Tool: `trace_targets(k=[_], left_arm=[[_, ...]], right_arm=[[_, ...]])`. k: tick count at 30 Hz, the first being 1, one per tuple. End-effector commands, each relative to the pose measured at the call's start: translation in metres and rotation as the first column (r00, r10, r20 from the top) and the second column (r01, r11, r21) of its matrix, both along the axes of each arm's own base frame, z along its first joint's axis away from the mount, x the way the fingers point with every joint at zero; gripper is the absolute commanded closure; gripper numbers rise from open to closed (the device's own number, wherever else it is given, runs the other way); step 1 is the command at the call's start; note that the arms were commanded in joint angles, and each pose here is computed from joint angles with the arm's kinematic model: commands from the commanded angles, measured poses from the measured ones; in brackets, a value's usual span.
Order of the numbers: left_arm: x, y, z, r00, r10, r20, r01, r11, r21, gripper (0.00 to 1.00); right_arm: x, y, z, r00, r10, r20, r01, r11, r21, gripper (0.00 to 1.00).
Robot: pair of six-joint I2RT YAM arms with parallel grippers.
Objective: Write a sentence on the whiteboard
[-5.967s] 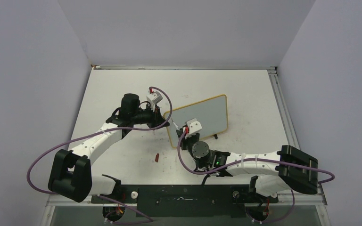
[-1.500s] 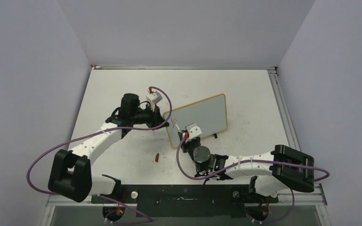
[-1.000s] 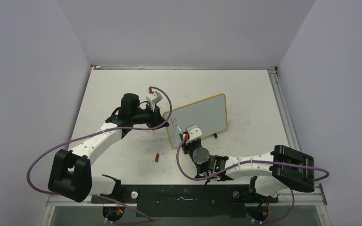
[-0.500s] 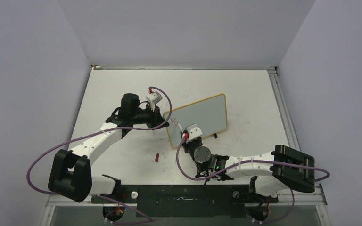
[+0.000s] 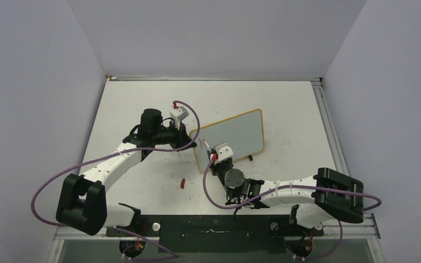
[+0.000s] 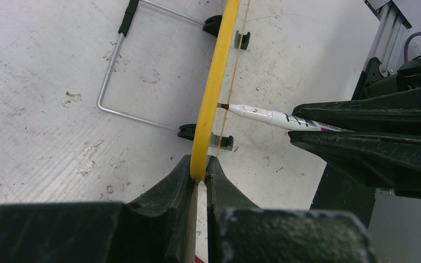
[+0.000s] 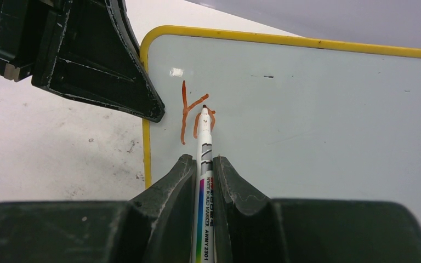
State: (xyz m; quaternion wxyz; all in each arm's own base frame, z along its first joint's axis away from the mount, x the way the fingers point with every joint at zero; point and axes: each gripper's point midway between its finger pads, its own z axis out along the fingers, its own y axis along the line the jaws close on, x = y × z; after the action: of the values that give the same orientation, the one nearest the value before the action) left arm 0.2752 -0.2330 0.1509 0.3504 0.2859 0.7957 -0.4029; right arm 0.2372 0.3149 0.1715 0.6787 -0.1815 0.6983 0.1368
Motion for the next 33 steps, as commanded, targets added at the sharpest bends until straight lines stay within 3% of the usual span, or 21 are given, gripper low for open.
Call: trace_targets(k=[1,8,33], left_arm=[[-0.014,0.017,-0.038,0.991,0.049,-0.125,-0.034,0.992,0.119,1.00],[-0.013,0.017,-0.037,0.991,0.053,-0.122,-0.038,0.992,0.122,1.00],[-0.013,0.018,-0.038,0.991,0.055,-0.123,-0.040,0.992,0.124,1.00]], right_arm=[[0.000,0.003,0.015,1.000,-0.005,0.019,0.004,0.999,0.049,0.95],[-0.008,-0.013,0.027,0.999,-0.026,0.021,0.024,0.995,0.095,0.95],[0.007,-0.011,-0.009,0.999,-0.022,-0.032,0.023,0.999,0.031,0.95]])
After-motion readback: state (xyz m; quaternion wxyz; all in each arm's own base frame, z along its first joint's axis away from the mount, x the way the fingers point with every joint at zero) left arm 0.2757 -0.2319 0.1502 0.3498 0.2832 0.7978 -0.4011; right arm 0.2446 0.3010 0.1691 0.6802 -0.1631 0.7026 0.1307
